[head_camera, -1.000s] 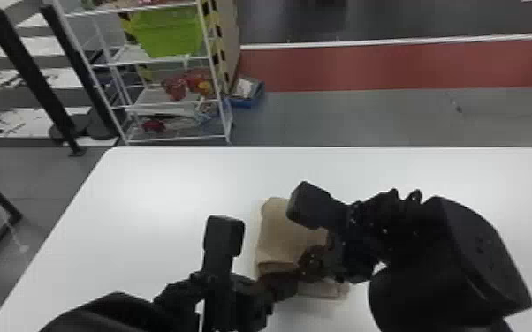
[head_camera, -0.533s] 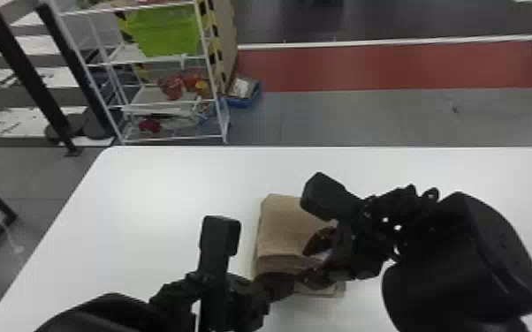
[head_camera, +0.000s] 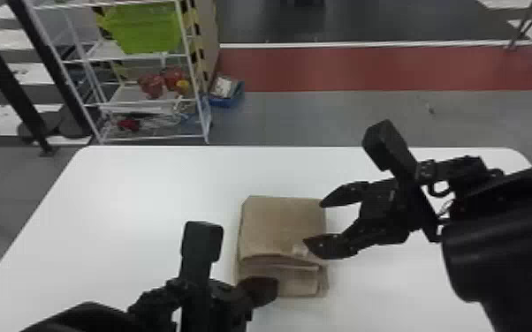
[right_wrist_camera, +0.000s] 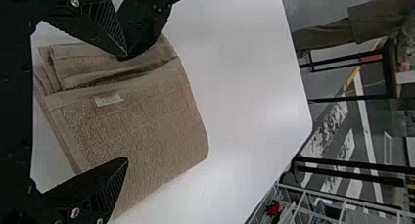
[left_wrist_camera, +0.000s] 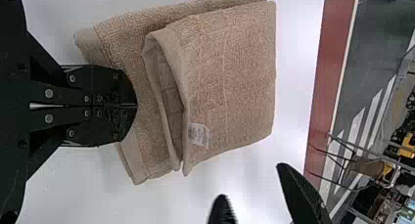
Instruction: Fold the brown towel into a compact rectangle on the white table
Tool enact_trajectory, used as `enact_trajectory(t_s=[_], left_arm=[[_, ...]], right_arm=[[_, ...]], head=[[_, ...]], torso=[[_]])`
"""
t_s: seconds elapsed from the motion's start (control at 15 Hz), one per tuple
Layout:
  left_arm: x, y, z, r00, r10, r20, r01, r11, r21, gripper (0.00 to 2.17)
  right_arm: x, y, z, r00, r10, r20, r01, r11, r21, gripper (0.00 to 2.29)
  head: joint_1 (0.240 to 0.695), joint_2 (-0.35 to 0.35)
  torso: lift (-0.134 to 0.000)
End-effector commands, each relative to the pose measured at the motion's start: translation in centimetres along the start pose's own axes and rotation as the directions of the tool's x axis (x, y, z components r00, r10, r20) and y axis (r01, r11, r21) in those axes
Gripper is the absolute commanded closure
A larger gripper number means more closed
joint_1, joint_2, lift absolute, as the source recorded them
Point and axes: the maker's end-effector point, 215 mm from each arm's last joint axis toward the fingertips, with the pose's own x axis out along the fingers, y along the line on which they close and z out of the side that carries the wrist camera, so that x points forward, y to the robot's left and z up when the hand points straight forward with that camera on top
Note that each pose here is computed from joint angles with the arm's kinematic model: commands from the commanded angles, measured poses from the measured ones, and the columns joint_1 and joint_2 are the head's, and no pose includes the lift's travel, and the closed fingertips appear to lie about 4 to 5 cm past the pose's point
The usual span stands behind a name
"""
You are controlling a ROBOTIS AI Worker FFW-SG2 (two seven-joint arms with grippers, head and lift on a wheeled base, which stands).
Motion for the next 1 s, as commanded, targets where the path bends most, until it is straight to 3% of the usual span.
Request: enact_trajectory(t_s=[0.0, 0.13, 0.47, 0.53, 0.6, 0.67, 0.8, 0.93], left_arm=[[-0.4, -0.6, -0.1, 1.000, -0.007, 0.002, 0.007, 1.000, 0.002, 2.14], [-0.8, -1.3, -0.5, 1.000, -0.015, -0.004, 0.015, 1.000, 0.001, 2.14], [-2.4, -2.2, 0.6, 0.999, -0.017, 0.034, 0.017, 1.000, 0.014, 2.14], [-3.0, -2.0, 1.4, 0.998, -0.011, 0.054, 0.010, 1.000, 0.018, 2.14], [-3.6, -2.0, 2.3, 0.996, -0.008, 0.084, 0.006, 1.000, 0.025, 2.14], [-4.4, -2.2, 4.2, 0.988, -0.009, 0.155, 0.002, 0.999, 0.042, 2.14], [-5.4, -3.0, 8.0, 0.954, -0.028, 0.298, 0.006, 0.997, 0.074, 2.14], [-4.3, -3.5, 7.7, 0.957, -0.029, 0.288, 0.008, 0.997, 0.076, 2.14]], right_arm=[[-0.9, -0.9, 0.0, 0.998, 0.011, 0.057, -0.013, 0.999, 0.036, 0.44], [-0.8, -0.9, -0.2, 0.998, 0.022, 0.065, -0.026, 0.998, 0.052, 0.74], [0.8, -0.6, -0.6, 0.997, 0.050, 0.067, -0.055, 0.996, 0.074, 0.77], [0.9, -0.7, -0.9, 0.997, 0.052, 0.062, -0.057, 0.995, 0.080, 0.88], [1.0, -0.8, -1.2, 0.997, 0.053, 0.060, -0.058, 0.994, 0.089, 1.31], [1.1, -1.1, -1.7, 0.997, 0.051, 0.057, -0.057, 0.993, 0.100, 1.54], [1.1, -1.7, -2.2, 0.995, 0.052, 0.084, -0.062, 0.991, 0.119, 1.69], [1.2, -2.7, -3.2, 0.994, 0.047, 0.094, -0.058, 0.991, 0.117, 1.69]], head=[[0.695, 0.041], [0.695, 0.016], [0.695, 0.011], [0.695, 0.015], [0.695, 0.017], [0.695, 0.020], [0.695, 0.022], [0.695, 0.013]], torso=[[-0.122], [-0.122], [-0.122], [-0.122], [-0.122], [-0.122], [-0.122], [-0.122]])
